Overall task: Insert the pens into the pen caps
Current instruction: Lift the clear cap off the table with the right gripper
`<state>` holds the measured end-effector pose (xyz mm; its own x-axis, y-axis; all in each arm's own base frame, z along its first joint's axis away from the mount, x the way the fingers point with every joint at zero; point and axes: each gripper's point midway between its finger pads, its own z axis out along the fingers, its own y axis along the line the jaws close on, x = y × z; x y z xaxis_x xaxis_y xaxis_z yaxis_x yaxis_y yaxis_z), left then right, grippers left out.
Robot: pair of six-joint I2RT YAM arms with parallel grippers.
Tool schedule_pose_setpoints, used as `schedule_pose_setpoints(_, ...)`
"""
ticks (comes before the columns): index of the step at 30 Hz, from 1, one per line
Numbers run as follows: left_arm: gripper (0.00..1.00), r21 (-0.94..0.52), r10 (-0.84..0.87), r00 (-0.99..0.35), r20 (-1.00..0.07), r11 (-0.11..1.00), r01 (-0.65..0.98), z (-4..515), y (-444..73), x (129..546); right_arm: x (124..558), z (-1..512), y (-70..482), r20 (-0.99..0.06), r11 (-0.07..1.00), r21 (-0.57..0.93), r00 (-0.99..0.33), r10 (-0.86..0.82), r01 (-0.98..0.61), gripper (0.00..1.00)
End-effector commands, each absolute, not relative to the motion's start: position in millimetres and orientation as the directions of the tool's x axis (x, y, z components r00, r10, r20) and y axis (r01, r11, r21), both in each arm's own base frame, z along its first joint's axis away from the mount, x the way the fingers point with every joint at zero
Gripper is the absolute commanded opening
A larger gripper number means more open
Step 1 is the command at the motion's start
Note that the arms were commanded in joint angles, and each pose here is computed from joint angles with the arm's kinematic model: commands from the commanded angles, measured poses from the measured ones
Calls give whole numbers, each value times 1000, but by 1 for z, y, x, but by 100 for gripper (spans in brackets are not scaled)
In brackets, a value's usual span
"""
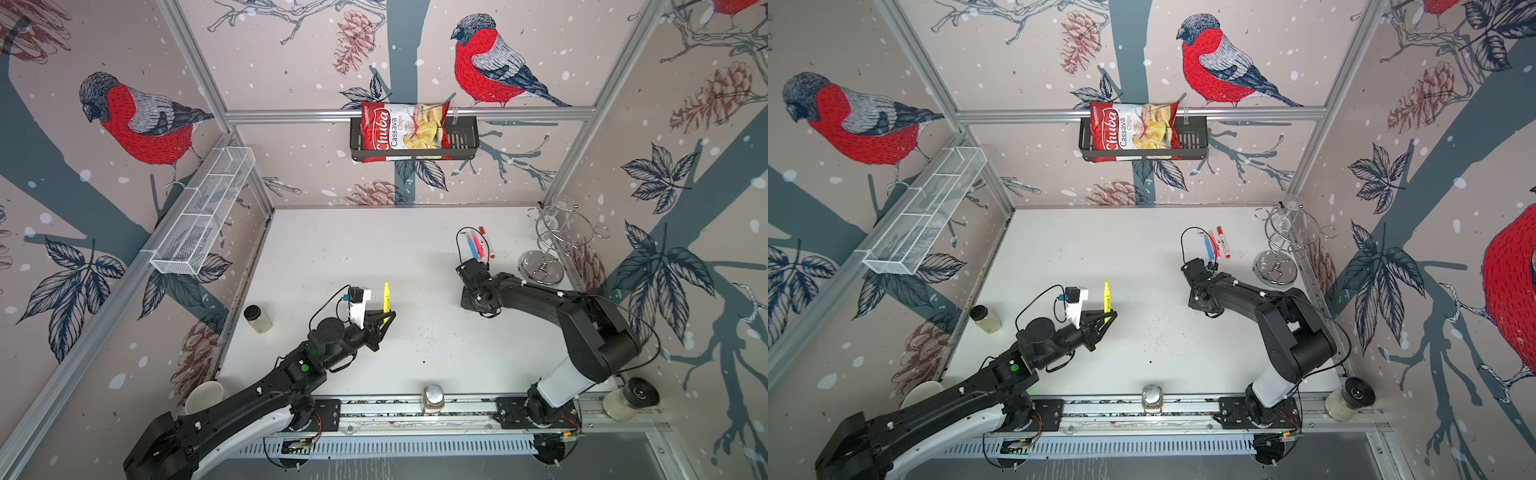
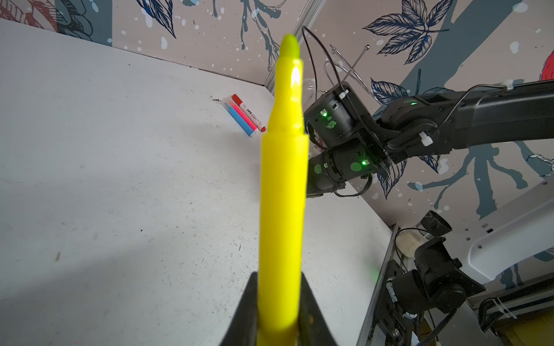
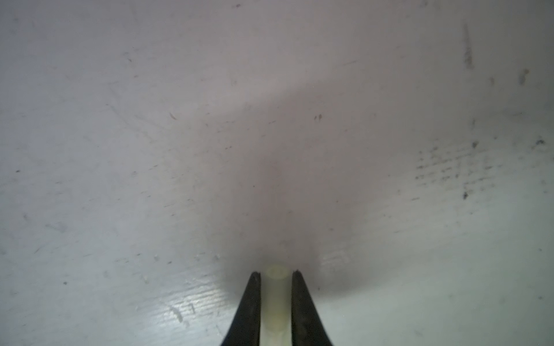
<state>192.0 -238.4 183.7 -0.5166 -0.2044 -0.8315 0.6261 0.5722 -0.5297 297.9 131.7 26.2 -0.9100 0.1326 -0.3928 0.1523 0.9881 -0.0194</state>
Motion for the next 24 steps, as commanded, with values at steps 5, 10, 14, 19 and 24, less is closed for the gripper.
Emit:
schedule_pose_setpoints(5, 0, -528, -205, -508, -837, 548, 649, 189, -245, 192, 305, 66, 163, -470, 996, 76, -879, 78, 47, 3)
schedule_pose_setpoints(10, 0, -529, -201, -507, -838, 527, 665, 192, -250, 190, 307, 106, 190, -547, 976, 210, -834, 71, -54, 2)
schedule_pose_setpoints(14, 0, -534, -198, -511, -836, 507, 677, 193, -255, 187, 303, 149, 211, -633, 925, 338, -769, 88, -172, 3)
schedule_pose_setpoints(19, 0, -540, -178, -524, -833, 473, 697, 189, -268, 179, 287, 207, 232, -733, 804, 480, -664, 148, -351, 4)
schedule_pose_setpoints(24, 0, -545, -162, -533, -831, 431, 719, 187, -282, 171, 265, 256, 240, -794, 674, 541, -570, 213, -502, 5)
